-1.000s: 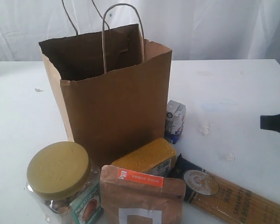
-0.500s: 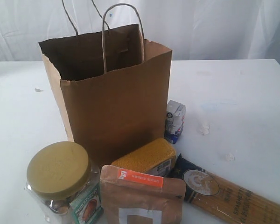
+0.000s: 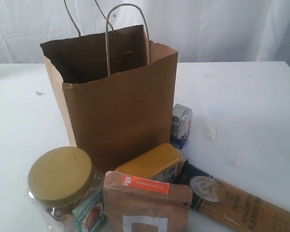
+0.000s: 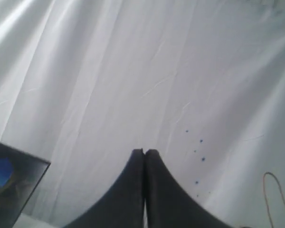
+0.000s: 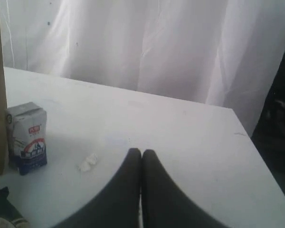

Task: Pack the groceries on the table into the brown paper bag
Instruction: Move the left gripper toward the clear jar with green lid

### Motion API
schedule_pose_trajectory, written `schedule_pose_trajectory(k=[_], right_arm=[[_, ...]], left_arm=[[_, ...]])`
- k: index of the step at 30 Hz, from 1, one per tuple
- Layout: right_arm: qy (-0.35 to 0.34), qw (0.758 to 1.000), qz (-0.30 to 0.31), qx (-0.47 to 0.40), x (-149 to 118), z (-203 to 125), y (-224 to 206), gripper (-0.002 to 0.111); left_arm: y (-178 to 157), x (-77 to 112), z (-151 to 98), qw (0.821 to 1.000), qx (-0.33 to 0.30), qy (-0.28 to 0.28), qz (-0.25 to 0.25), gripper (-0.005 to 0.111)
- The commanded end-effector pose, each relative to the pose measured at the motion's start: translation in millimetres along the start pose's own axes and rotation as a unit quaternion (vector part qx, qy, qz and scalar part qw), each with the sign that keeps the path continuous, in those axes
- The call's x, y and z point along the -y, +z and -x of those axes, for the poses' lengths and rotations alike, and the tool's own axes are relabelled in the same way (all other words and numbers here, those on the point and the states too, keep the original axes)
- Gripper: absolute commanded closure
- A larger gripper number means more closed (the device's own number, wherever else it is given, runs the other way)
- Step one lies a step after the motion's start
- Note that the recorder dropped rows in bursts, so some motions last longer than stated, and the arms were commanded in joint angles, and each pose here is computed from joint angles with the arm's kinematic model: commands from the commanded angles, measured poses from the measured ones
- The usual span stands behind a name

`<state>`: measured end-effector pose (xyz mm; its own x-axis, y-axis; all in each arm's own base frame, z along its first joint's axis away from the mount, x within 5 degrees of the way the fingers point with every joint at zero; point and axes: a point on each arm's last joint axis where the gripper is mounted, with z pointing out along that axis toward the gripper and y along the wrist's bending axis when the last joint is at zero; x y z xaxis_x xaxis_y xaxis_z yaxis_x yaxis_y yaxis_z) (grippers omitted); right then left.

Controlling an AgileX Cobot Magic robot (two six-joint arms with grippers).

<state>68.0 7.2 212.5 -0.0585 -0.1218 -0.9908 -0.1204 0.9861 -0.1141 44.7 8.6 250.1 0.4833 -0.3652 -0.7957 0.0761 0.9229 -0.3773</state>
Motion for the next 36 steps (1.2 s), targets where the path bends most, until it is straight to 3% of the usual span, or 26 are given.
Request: schedule_pose_trajectory(k=[1,6,10,12,13,14,15,16,17,19,22,23,25,26,27,28,30,31,33,36], right_arm=[[-0.003,1.000,0.005,0.003,-2.1,-9.1,0.8,0.108],[0.022,1.000,0.004,-0.001,-2.0,-9.7,0.8,0.108],[0.034,0.999,0.003,-0.004,-1.8,-10.3,0.8,0.108],[0.034,0.999,0.003,-0.004,-1.8,-10.3,0.8,0.108],[0.034,0.999,0.003,-0.004,-1.8,-10.3,0.8,0.108],[0.034,0.999,0.003,-0.004,-1.8,-10.3,0.8,0.108],[0.034,0.999,0.003,-0.004,-1.8,-10.3,0.8,0.108],[0.034,0.999,0.003,-0.004,-1.8,-10.3,0.8,0.108],[0.034,0.999,0.003,-0.004,-1.8,-10.3,0.8,0.108],[0.034,0.999,0.003,-0.006,-1.7,-10.7,0.8,0.108],[0.034,0.999,0.003,-0.006,-1.7,-10.7,0.8,0.108],[0.034,0.999,0.003,-0.006,-1.7,-10.7,0.8,0.108],[0.034,0.999,0.003,-0.006,-1.7,-10.7,0.8,0.108],[0.034,0.999,0.003,-0.006,-1.7,-10.7,0.8,0.108],[0.034,0.999,0.003,-0.006,-1.7,-10.7,0.8,0.108],[0.034,0.999,0.003,-0.006,-1.7,-10.7,0.8,0.108],[0.034,0.999,0.002,-0.007,-1.6,-10.9,0.8,0.108],[0.034,0.999,0.002,-0.007,-1.6,-10.9,0.8,0.108],[0.034,0.999,0.002,-0.007,-1.6,-10.9,0.8,0.108],[0.034,0.999,0.000,-0.014,-1.3,-12.0,0.8,0.108]], left_arm=[[5.9,31.0,43.9,0.987,0.081,0.104,-0.087,0.107],[9.4,68.7,113.2,0.957,0.182,0.175,-0.141,0.107],[24.3,85.2,144.7,0.949,0.194,0.201,-0.147,0.107],[40.6,84.3,146.8,0.963,0.144,0.189,-0.127,0.107],[62.5,75.0,133.6,0.978,0.044,0.185,-0.084,0.107],[74.6,67.2,120.1,0.980,-0.029,0.187,-0.054,0.107],[93.9,52.7,88.9,0.967,-0.161,0.199,-0.010,0.107],[102.9,45.1,68.9,0.947,-0.230,0.222,0.004,0.107],[115.4,35.5,35.6,0.911,-0.325,0.254,0.009,0.107],[128.9,27.7,-0.5,0.879,-0.404,0.252,0.013,0.107],[124.1,24.7,-19.9,0.864,-0.481,0.137,0.066,0.107],[122.1,24.1,-20.2,0.852,-0.499,0.142,0.070,0.107],[117.6,20.3,-19.6,0.757,-0.608,0.234,0.053,0.107],[120.4,25.4,-16.6,0.703,-0.666,0.244,0.045,0.107],[124.2,29.4,-15.6,0.681,-0.688,0.248,0.039,0.107],[131.7,43.3,-15.4,0.643,-0.723,0.253,-0.006,0.107],[135.7,61.3,-16.8,0.598,-0.758,0.247,-0.078,0.107],[137.5,71.2,-17.6,0.579,-0.771,0.240,-0.117,0.107],[139.8,86.1,-20.3,0.558,-0.778,0.228,-0.176,0.107],[138.4,102.5,-23.1,0.555,-0.774,0.204,-0.227,0.107]])
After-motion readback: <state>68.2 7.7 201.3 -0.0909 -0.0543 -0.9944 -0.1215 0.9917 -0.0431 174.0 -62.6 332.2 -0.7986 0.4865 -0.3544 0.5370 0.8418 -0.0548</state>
